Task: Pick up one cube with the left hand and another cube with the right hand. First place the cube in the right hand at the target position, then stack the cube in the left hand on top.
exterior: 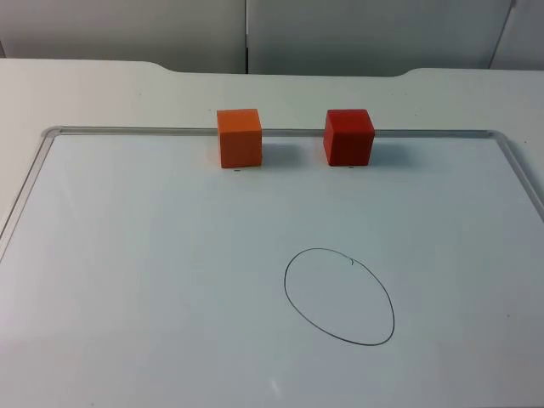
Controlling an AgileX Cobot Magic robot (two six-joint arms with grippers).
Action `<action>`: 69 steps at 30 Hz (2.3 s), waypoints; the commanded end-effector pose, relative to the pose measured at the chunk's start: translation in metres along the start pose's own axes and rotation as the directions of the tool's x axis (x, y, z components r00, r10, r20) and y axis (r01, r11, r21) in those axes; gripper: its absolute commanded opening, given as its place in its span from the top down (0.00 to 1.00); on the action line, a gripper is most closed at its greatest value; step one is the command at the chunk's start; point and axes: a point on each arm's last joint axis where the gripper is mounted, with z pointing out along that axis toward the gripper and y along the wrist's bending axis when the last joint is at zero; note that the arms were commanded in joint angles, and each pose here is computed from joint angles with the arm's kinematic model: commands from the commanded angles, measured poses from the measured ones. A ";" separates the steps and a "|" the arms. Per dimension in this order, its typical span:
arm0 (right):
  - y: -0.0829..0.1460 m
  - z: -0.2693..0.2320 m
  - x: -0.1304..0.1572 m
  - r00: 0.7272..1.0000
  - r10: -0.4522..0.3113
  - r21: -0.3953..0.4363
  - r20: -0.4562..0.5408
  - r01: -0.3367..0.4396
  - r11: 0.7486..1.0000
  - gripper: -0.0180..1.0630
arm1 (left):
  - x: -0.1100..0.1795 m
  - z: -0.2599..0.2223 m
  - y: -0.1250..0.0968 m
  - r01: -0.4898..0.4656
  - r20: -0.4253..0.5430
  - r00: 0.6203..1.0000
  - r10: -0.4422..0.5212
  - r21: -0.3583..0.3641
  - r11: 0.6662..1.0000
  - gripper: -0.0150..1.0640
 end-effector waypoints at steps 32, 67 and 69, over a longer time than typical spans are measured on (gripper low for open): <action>0.106 0.276 -0.105 0.947 -0.017 -0.114 -0.320 -0.020 0.993 0.03 | 0.001 0.001 0.000 0.001 0.005 1.000 -0.001 -0.004 1.000 0.07; 0.117 0.439 -0.012 0.852 0.108 0.066 -0.512 -0.086 0.994 0.07 | 0.001 0.001 0.000 0.001 0.005 1.000 -0.001 -0.004 1.000 0.07; 0.117 0.442 -0.010 0.846 0.108 0.070 -0.522 -0.083 0.994 0.07 | 0.001 0.001 0.000 0.001 0.005 1.000 -0.001 -0.004 1.000 0.07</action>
